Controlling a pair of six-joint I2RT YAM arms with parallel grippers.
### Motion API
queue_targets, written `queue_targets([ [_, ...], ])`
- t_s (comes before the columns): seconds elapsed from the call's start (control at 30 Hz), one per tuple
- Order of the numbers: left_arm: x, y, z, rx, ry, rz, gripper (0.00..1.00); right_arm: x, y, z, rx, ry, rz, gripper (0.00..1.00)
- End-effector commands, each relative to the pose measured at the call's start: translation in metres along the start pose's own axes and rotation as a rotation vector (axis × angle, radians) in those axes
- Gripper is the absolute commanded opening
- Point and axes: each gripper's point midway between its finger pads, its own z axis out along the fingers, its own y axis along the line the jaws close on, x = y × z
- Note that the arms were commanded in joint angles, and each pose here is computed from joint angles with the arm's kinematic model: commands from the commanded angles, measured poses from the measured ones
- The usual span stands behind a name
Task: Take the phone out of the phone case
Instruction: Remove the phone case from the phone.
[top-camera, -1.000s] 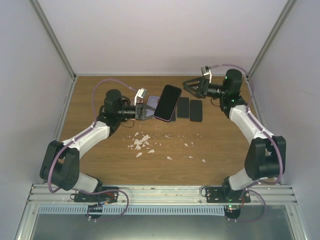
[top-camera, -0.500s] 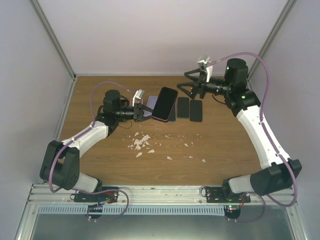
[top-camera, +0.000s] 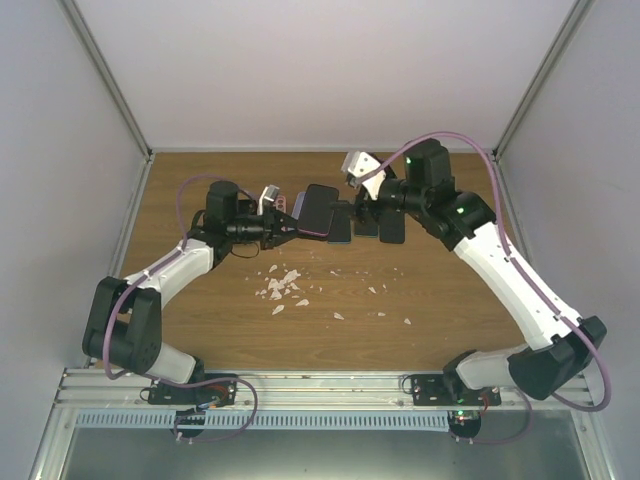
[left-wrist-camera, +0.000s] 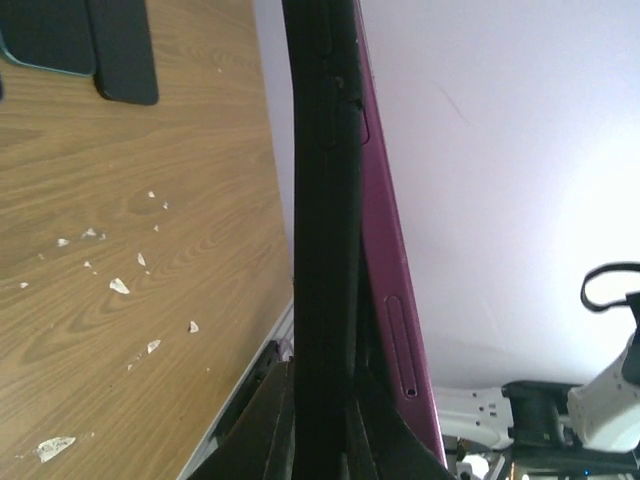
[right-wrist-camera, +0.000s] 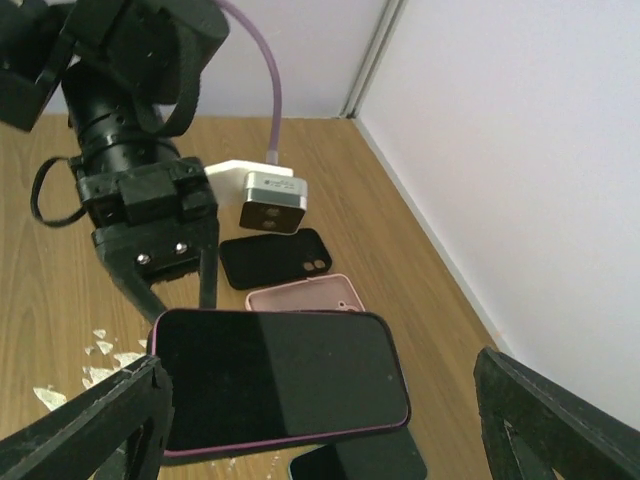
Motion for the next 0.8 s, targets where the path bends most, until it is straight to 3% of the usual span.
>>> queue_targets([
  [0.0, -0.014, -0.007, -0.005, 0.011, -0.045, 0.009, 0.00, 0.018, 0.013, 0.013, 0.001, 0.090, -0.134, 0.82],
  [0.37, -0.018, -0.001, -0.006, 0.009, -0.055, -0.036, 0.00, 0.040, 0.045, 0.049, 0.008, 0.182, -0.289, 0.64],
  [0.77, -0.019, 0.000, -0.008, 0.004, -0.067, -0.040, 0.00, 0.050, 0.055, 0.074, 0.071, 0.239, -0.379, 0.56],
])
